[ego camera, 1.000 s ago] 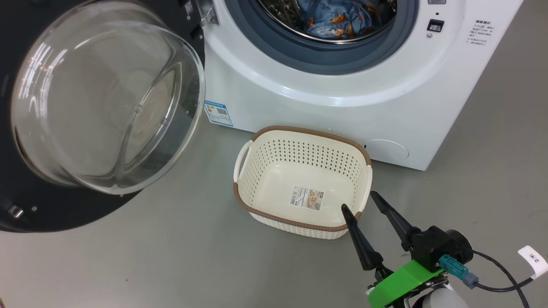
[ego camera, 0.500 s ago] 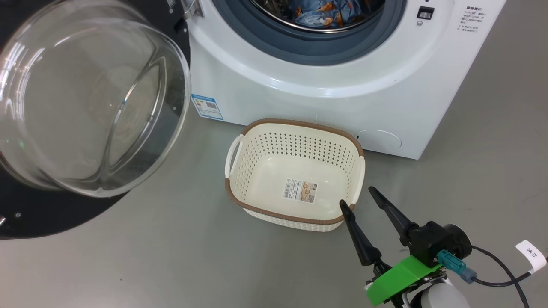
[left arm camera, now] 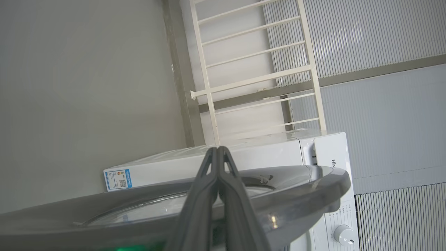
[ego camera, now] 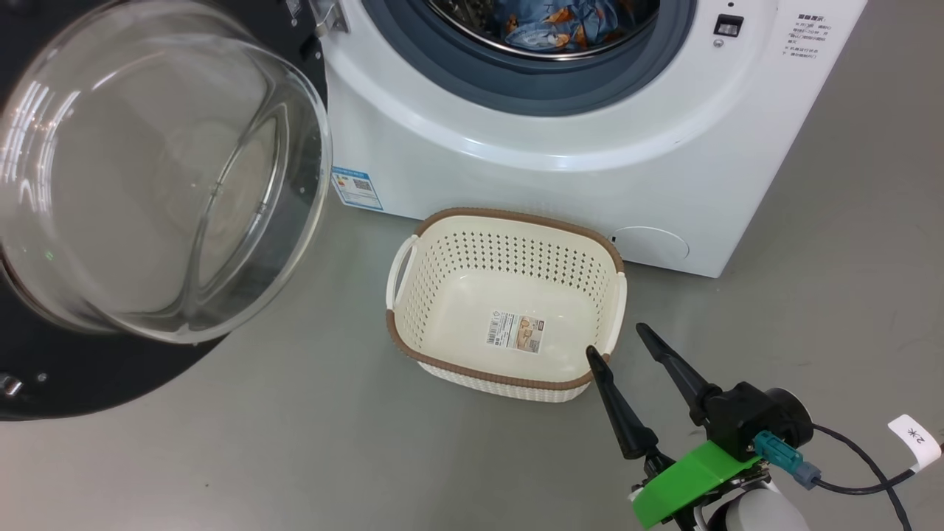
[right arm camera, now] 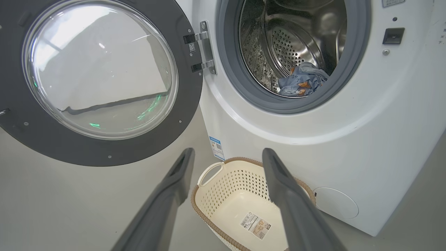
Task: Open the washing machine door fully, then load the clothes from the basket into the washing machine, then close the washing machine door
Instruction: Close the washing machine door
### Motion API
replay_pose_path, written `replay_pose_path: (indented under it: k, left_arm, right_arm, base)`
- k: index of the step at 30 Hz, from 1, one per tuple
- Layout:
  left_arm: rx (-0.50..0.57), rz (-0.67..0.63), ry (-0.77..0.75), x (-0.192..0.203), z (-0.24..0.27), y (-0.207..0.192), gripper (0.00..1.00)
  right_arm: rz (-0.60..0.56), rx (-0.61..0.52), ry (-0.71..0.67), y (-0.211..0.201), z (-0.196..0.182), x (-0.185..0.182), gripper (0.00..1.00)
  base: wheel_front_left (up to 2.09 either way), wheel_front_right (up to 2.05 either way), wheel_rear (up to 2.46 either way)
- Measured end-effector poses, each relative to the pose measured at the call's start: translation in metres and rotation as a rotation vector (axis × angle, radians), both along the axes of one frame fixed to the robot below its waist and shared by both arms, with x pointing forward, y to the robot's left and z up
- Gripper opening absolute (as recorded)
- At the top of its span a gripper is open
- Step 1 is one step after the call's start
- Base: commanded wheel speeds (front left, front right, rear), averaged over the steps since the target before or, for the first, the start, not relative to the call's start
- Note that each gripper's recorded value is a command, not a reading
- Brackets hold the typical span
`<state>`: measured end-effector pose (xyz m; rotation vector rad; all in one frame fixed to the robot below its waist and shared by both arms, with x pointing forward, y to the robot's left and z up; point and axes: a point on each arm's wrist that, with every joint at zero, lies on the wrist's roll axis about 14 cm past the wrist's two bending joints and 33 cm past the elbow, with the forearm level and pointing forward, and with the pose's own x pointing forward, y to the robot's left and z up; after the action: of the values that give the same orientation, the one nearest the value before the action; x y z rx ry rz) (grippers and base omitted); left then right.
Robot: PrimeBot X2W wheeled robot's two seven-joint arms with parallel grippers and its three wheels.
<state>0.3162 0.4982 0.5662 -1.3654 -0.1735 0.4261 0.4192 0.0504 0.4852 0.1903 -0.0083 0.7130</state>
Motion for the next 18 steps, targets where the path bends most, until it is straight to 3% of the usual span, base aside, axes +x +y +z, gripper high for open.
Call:
replay_pose_path:
  k: [18]
  left_arm:
    - [-0.096, -0.277, -0.099, -0.001, 0.006, -0.045, 0.0]
  right_arm:
    - [0.005, 0.011, 0.008, 0.002, 0.003, -0.003, 1.0]
  base:
    - [0.0, 0.0, 0.0]
